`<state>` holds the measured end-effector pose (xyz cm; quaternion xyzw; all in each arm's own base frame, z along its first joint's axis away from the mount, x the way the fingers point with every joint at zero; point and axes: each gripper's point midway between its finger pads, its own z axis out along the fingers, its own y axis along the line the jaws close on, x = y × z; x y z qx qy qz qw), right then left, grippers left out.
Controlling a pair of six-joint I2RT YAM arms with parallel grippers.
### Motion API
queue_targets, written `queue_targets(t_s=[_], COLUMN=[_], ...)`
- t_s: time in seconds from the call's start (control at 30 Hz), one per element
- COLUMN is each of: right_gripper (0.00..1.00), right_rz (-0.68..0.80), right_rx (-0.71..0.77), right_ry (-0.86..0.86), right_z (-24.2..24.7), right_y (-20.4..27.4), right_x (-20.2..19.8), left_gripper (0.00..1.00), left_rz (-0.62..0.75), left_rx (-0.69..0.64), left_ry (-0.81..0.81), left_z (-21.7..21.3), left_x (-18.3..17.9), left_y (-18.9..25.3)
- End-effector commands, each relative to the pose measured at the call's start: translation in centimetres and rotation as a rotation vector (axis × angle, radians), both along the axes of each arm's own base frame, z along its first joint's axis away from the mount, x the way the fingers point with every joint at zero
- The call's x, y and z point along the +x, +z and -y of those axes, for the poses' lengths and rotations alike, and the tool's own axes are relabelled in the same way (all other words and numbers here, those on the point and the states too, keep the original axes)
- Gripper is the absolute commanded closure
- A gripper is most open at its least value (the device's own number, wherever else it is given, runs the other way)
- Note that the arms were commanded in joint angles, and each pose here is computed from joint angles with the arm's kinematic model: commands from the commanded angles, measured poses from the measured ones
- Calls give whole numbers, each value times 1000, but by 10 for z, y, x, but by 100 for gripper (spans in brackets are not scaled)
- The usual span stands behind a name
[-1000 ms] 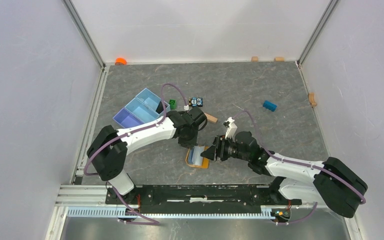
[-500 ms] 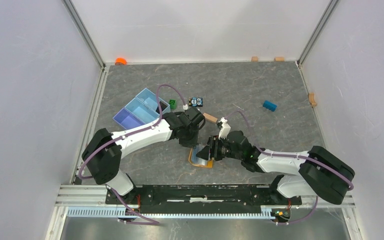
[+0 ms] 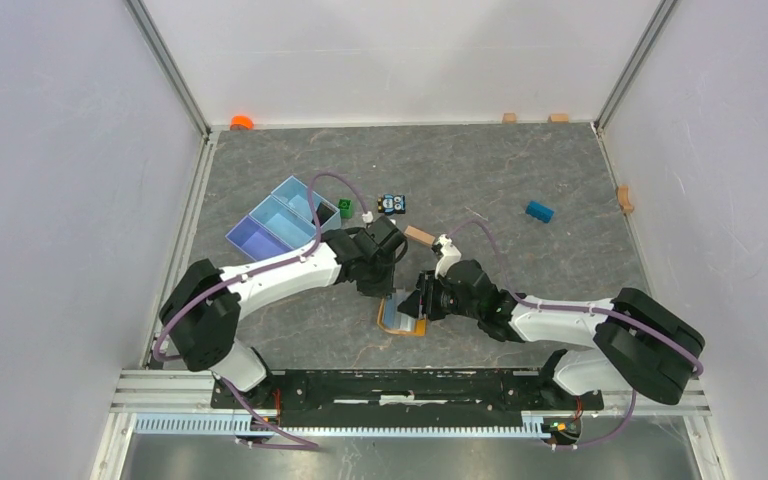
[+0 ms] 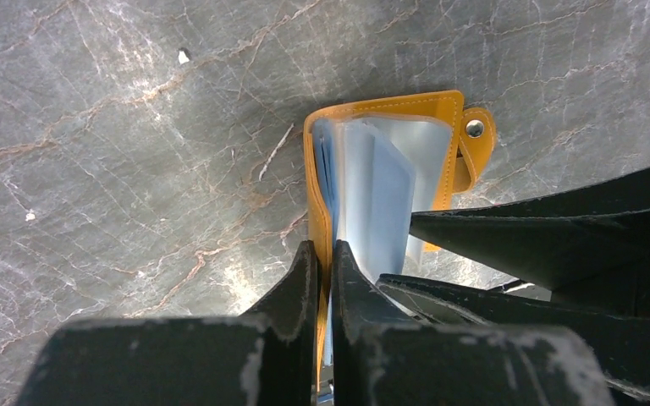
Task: Put the credit cards into the card holder
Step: Turn over the card slot in the card holder.
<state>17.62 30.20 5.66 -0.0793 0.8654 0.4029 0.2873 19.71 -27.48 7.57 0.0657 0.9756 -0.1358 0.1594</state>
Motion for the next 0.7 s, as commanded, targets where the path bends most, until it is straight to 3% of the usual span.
queue_targets(t_s=[0.0,0.27,0.43,0.67], right_gripper=[61,72,74,72], right_rz=[18,11,6,34], right_rx=[-23,-9,19,-154], right_ry=[-30,-51,-40,-118], right_z=[6,12,7,40], right_y=[-4,-4,1,-28], right_x=[3,0,-1,5], left_gripper=[98,98,98,98], left_rz=[25,-12,-24,-42], left_rx=[-93,-142,-167,-153], left_ry=[29,40,32,60], left_z=[11,10,11,-1], left_x=[1,-5,-7,-9], left_y=[13,-1,-5,-23])
